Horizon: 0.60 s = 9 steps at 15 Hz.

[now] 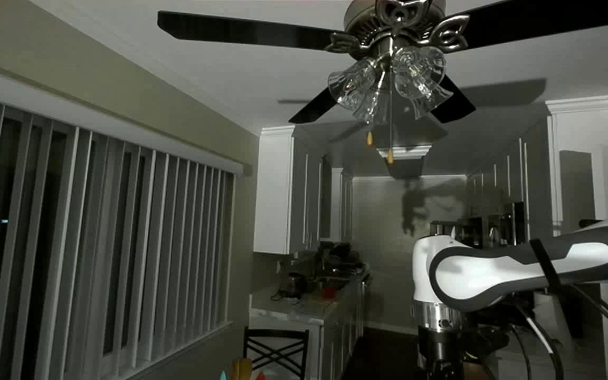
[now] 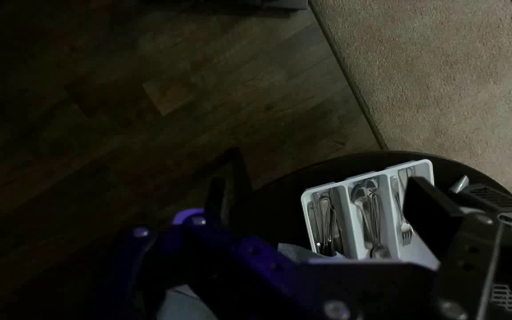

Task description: Turn on the light

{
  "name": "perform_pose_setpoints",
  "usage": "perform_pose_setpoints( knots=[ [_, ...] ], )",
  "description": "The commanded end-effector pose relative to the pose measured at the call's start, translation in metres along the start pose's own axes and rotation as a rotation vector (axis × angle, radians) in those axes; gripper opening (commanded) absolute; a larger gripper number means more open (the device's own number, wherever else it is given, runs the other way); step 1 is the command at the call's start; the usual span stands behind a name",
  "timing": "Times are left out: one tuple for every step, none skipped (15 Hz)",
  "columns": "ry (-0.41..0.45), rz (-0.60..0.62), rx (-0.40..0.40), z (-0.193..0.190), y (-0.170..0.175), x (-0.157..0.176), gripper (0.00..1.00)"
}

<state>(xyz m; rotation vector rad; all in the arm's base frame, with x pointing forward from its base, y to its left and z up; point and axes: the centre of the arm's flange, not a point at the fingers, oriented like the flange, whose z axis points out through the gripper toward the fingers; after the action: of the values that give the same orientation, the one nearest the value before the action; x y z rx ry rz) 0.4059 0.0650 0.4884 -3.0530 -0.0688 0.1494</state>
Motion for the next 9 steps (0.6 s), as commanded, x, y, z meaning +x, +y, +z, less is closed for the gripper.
perform_pose_setpoints(
  knots=[
    [0.000, 0.000, 0.000, 0.000, 0.000, 0.000, 1.00],
    [0.000, 0.000, 0.000, 0.000, 0.000, 0.000, 1.00],
    [0.000, 0.000, 0.000, 0.000, 0.000, 0.000, 1.00],
    [0.000, 0.000, 0.000, 0.000, 0.000, 0.000, 1.00],
    [0.000, 0.000, 0.000, 0.000, 0.000, 0.000, 1.00],
    [0.063, -0.010, 0.013, -0.021, -0.004, 0.004, 1.00],
    [0.149, -0.028, 0.018, -0.047, -0.008, 0.003, 1.00],
    [0.201, -0.025, 0.020, -0.082, -0.015, -0.002, 1.00],
    [0.253, -0.036, 0.013, -0.104, -0.018, -0.010, 1.00]
  ],
)
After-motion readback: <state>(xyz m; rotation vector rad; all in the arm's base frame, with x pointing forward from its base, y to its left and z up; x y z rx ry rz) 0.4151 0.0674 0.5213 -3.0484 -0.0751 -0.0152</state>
